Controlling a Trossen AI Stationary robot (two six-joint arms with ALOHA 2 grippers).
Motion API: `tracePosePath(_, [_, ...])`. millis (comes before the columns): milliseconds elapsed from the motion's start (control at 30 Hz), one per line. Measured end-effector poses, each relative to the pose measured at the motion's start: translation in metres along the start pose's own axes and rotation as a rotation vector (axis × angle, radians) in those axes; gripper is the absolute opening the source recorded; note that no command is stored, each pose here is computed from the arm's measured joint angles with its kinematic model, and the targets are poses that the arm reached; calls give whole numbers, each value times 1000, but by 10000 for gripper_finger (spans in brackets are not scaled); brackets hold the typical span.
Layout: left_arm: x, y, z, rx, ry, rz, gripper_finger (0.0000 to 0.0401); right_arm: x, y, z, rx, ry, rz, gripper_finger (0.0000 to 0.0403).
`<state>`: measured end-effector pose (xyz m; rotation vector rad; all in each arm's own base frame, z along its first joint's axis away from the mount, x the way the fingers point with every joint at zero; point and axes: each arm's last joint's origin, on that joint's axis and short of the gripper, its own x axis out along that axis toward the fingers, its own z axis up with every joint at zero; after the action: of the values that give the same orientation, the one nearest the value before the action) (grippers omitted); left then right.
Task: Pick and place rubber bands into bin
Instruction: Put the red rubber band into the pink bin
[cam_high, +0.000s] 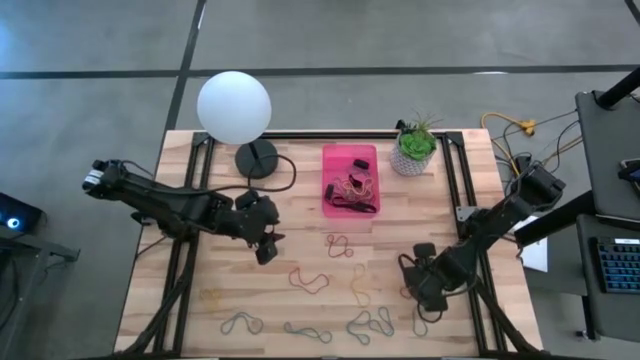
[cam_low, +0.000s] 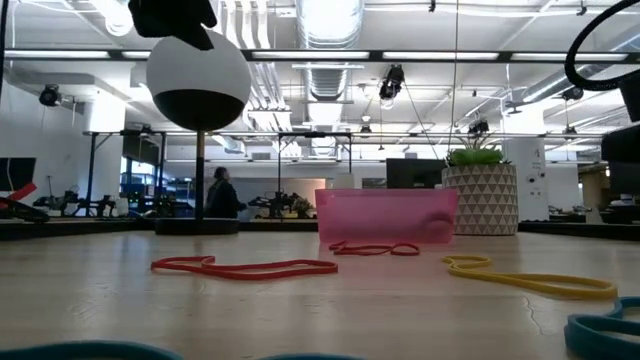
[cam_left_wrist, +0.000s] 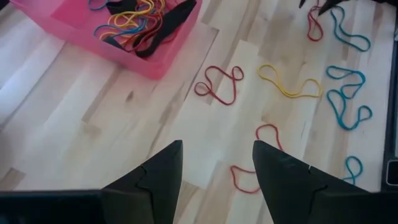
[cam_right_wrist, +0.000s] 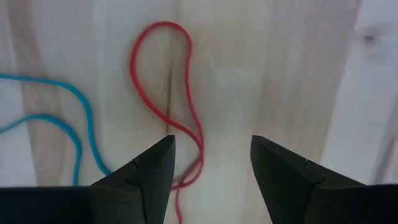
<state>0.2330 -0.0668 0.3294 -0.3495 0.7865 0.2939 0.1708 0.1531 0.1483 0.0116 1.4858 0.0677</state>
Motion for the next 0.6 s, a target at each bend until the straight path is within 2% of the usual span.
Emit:
tracePosePath(400, [3,1,-2,10,2,18,180,16,7,-10,68,27,-43,196])
tracePosePath(600, [2,1,-2,10,1,17,180,19,14,-17,127,9,-75,174])
